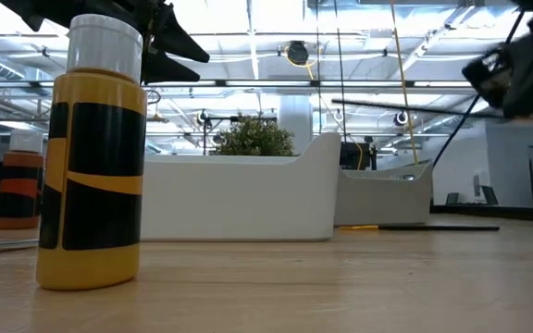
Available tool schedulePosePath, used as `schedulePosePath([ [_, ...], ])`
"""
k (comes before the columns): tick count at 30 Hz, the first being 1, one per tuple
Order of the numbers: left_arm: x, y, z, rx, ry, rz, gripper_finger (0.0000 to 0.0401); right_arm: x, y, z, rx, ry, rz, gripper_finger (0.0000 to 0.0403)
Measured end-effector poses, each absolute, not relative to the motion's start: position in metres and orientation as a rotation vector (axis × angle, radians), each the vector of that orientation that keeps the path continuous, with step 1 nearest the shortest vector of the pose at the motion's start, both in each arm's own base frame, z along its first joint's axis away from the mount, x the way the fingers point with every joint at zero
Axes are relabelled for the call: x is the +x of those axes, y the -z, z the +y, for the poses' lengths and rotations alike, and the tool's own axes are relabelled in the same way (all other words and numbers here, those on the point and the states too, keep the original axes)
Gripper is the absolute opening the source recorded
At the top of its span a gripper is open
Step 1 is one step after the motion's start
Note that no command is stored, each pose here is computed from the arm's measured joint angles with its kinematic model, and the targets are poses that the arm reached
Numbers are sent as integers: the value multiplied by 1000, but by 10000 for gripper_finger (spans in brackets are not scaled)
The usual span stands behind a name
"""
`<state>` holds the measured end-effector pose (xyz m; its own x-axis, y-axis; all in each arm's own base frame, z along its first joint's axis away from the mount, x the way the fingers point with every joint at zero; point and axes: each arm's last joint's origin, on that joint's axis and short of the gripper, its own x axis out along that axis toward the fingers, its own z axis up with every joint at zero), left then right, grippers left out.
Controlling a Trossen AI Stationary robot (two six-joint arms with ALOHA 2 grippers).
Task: Pick & Place Paint Supplies
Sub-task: Put the gold paintbrush into the gray bin
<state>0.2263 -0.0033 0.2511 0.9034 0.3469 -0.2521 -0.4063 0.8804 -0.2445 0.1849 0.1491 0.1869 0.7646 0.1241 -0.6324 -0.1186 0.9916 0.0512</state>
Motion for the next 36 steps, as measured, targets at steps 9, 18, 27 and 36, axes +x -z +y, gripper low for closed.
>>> schedulePosePath([
  [9, 226, -251, -3, -297, -395, 205, 237, 189, -216, 113, -97, -56, 575, 2],
  [18, 226, -251, -3, -292, -394, 206, 237, 192, -204, 90, -73, -127, 664, 5],
  [27, 226, -251, -3, -287, -394, 207, 237, 162, -153, 75, -210, -151, 962, 128],
  [36, 226, -251, -3, -294, -403, 204, 237, 154, -131, 72, -185, -205, 924, 162],
])
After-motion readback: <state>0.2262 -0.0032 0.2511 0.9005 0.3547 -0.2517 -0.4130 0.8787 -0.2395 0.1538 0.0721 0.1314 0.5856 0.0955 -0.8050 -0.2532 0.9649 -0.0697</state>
